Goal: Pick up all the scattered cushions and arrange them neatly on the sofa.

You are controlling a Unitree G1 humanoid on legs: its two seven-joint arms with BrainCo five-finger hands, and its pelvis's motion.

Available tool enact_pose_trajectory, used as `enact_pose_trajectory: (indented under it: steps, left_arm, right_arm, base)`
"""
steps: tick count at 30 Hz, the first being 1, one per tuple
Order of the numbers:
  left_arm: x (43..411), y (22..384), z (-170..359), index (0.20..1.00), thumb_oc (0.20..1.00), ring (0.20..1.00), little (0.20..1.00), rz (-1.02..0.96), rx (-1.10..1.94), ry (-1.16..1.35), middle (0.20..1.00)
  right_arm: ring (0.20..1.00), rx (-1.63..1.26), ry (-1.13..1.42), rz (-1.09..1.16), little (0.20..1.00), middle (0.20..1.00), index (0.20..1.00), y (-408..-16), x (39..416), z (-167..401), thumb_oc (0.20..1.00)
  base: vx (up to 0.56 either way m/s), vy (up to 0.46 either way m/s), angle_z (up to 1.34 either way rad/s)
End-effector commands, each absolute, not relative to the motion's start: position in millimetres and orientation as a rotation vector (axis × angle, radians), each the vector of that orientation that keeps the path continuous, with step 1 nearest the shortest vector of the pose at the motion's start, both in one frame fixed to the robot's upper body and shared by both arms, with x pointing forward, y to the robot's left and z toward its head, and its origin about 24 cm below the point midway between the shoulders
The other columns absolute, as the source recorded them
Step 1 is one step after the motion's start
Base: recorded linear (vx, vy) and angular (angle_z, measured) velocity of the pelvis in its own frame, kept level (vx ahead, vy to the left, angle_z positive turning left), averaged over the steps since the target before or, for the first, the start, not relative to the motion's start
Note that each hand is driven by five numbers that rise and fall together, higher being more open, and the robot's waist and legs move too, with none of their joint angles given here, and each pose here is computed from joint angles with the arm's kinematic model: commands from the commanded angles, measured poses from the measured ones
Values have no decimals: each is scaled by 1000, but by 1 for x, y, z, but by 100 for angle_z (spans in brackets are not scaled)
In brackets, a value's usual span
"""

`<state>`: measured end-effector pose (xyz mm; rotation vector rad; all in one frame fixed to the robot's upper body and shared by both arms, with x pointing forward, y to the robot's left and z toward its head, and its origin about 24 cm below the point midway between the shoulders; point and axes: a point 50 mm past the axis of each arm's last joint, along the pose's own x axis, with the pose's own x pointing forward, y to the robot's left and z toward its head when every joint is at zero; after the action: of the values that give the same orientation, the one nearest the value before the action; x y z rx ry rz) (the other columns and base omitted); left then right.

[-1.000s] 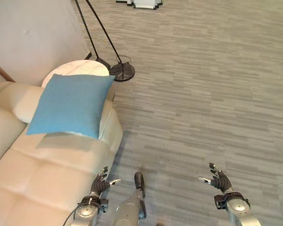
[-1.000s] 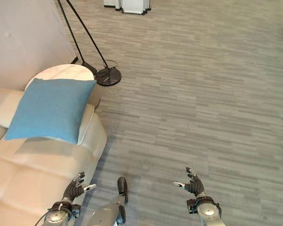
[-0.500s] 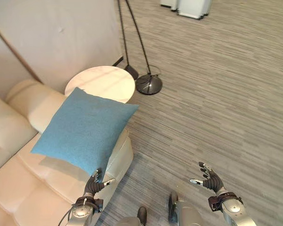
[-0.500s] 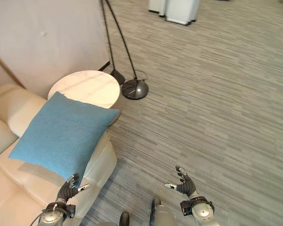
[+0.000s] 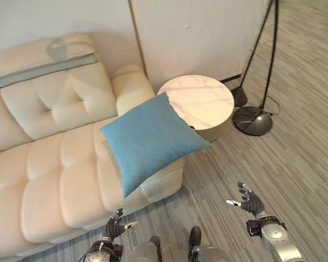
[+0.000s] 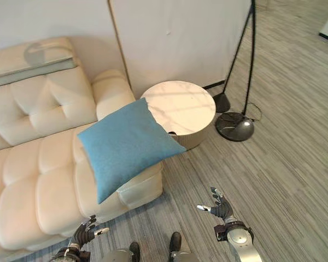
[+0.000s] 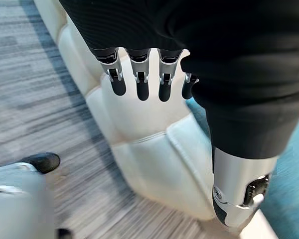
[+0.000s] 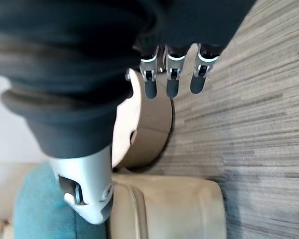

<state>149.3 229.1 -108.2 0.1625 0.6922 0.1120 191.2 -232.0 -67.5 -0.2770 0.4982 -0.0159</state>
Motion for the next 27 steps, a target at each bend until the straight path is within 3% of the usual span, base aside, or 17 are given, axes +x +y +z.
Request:
enact_pose_trajectory:
  steps: [1,14,21,27]
  left_arm:
    - [153,245,-98,1000,1000,1000,1000,171,160,628,1000]
    - [143,265,-97,1000,1000,1000,1000,255,159,650,1000]
    - [158,279,-80,1000,1000,1000,1000,303,160,553,1000]
    - [166,282,-73,1000,1000,1000,1000,325,112,509,1000]
  right_arm:
    - [1000,-301,439,-21,1000,1000,1000,-238,189,-57,1000]
    - [1000,-316,427,-1,1000,1000,1000,-232,192,-56,1000]
    - [1000,-371,326,-176,1000,1000,1000,-273,197,-28,1000]
    - [1000,-436,212,-118,1000,1000,1000,-276,215,2,1000]
  base:
    - [303,63,29]
    - [206,163,-5]
    - [140,-48,55]
    - [77,-120,30]
